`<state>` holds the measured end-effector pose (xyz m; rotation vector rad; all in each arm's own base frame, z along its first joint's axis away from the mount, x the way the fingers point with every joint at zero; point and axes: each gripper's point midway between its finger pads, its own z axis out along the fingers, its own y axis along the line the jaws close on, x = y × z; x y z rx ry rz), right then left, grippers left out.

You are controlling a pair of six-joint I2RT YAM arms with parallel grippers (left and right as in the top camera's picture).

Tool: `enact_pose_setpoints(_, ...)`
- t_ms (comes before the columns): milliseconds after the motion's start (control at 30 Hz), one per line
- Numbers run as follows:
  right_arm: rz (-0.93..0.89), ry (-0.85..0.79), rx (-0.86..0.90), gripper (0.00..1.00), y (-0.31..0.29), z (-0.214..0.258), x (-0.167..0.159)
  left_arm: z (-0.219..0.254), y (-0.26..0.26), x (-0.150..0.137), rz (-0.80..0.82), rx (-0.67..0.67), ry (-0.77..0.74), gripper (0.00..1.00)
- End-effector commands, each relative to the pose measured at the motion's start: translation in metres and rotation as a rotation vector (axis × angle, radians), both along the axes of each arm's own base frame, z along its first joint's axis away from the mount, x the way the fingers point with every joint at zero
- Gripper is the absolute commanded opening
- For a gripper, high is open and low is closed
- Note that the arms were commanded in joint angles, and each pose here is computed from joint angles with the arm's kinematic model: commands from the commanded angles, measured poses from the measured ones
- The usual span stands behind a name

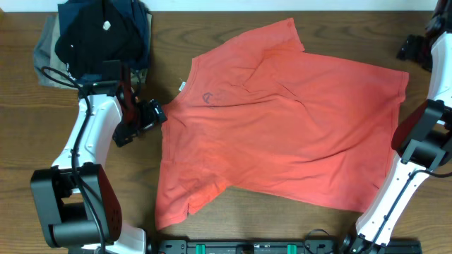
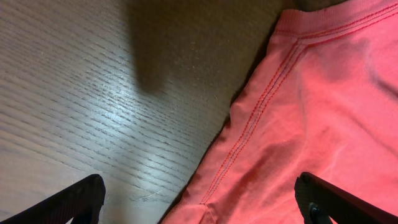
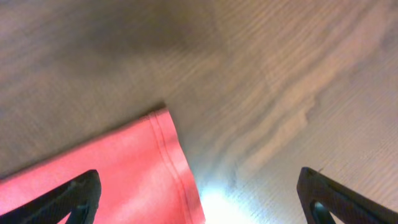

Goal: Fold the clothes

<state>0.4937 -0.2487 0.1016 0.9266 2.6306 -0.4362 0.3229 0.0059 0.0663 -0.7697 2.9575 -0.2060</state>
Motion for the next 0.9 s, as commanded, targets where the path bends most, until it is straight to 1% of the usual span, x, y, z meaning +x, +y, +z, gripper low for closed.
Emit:
enact_pose_setpoints(0,-0.056,-0.065,0.041,0.99,0.004,0.027,0.000,-0.003,0.000,-0.003,0.003,0.004,0.014,0.98)
enact_pose_setpoints(67,-0.035,-0.070,0.115,0.99,0.019,0.040,-0.005,0.006,0.000,0.000,0.003,0.005,-0.011,0.98)
enact_pose_setpoints(200,-0.101,-0.082,0.213,0.99,0.042,0.074,-0.029,0.030,-0.004,0.000,-0.010,0.010,-0.068,0.98)
enact_pose_setpoints(267,-0.133,-0.084,0.251,0.99,0.054,0.095,-0.046,0.046,-0.009,-0.006,-0.039,0.013,-0.100,0.98)
enact_pose_setpoints(433,-0.171,-0.078,0.274,0.99,0.076,0.138,-0.085,0.078,-0.021,-0.022,-0.103,0.020,-0.167,0.98)
enact_pose_setpoints(467,-0.133,-0.086,0.286,0.99,0.084,0.145,-0.087,0.081,-0.022,-0.026,-0.108,0.019,-0.166,0.98)
enact_pose_setpoints(567,-0.060,-0.093,0.331,0.99,0.108,0.156,-0.094,0.082,-0.024,-0.044,-0.112,0.016,-0.113,0.98)
enact_pose_setpoints(667,-0.032,-0.067,0.321,0.99,0.127,0.163,-0.111,0.077,-0.023,-0.063,-0.112,0.012,-0.027,0.98)
enact_pose_setpoints(733,-0.020,-0.034,0.309,0.99,0.140,0.165,-0.132,0.075,-0.016,-0.076,-0.083,0.050,0.030,0.97)
enact_pose_setpoints(800,-0.048,-0.004,0.285,0.99,0.146,0.164,-0.155,0.075,-0.003,-0.083,-0.009,0.114,0.062,0.97)
enact_pose_setpoints(833,-0.074,0.014,0.265,0.99,0.149,0.163,-0.172,0.076,0.004,-0.087,0.026,0.148,0.071,0.98)
enact_pose_setpoints(867,-0.084,0.023,0.255,0.99,0.151,0.162,-0.183,0.078,0.005,-0.089,0.035,0.156,0.072,0.98)
